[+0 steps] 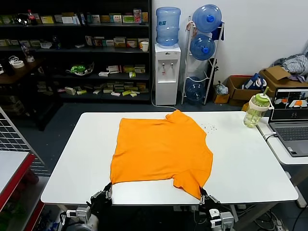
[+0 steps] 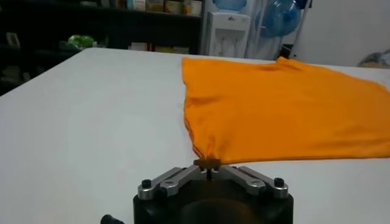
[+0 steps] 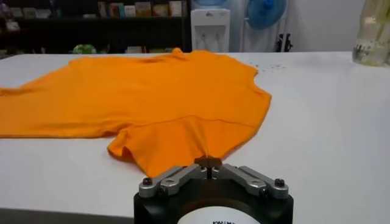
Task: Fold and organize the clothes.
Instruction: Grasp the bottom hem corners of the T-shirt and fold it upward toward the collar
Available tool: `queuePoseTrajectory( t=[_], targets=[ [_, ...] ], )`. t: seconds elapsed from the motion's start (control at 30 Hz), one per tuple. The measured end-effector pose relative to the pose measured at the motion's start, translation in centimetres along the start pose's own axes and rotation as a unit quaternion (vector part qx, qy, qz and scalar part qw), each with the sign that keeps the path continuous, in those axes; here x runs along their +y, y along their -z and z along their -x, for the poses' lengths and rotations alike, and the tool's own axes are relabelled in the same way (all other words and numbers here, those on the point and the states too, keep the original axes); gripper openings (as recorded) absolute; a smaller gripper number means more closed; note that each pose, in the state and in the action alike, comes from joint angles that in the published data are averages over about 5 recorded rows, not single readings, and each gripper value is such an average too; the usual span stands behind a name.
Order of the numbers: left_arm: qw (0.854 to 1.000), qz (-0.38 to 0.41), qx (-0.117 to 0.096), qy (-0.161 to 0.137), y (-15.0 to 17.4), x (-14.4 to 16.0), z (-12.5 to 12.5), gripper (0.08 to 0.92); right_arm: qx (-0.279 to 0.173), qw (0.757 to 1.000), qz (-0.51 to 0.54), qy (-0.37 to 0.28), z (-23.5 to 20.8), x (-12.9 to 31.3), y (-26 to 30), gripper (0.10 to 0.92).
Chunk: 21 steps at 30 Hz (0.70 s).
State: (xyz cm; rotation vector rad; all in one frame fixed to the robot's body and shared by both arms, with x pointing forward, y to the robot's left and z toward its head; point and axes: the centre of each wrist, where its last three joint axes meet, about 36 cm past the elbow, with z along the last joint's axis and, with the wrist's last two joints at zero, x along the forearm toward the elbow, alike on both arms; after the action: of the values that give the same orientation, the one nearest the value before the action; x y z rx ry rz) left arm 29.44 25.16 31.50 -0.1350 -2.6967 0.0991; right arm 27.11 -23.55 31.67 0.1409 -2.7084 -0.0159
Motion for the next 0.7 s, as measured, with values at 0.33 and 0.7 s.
queuePoseTrajectory(
  t=[0.33,0.7],
  targets=[
    [1.000,0.003,-0.017,0.003,1.9,0.2,-3.0,0.090,-0.010,1.000,-0.022,0.001,-4.7,-1.0,0.3,0.124],
    [1.000,0.017,-0.005,-0.016,1.4,0.2,-7.5,0.090,-0.025,0.999,-0.027,-0.002,-8.6,-1.4,-0.4,0.124]
  ],
)
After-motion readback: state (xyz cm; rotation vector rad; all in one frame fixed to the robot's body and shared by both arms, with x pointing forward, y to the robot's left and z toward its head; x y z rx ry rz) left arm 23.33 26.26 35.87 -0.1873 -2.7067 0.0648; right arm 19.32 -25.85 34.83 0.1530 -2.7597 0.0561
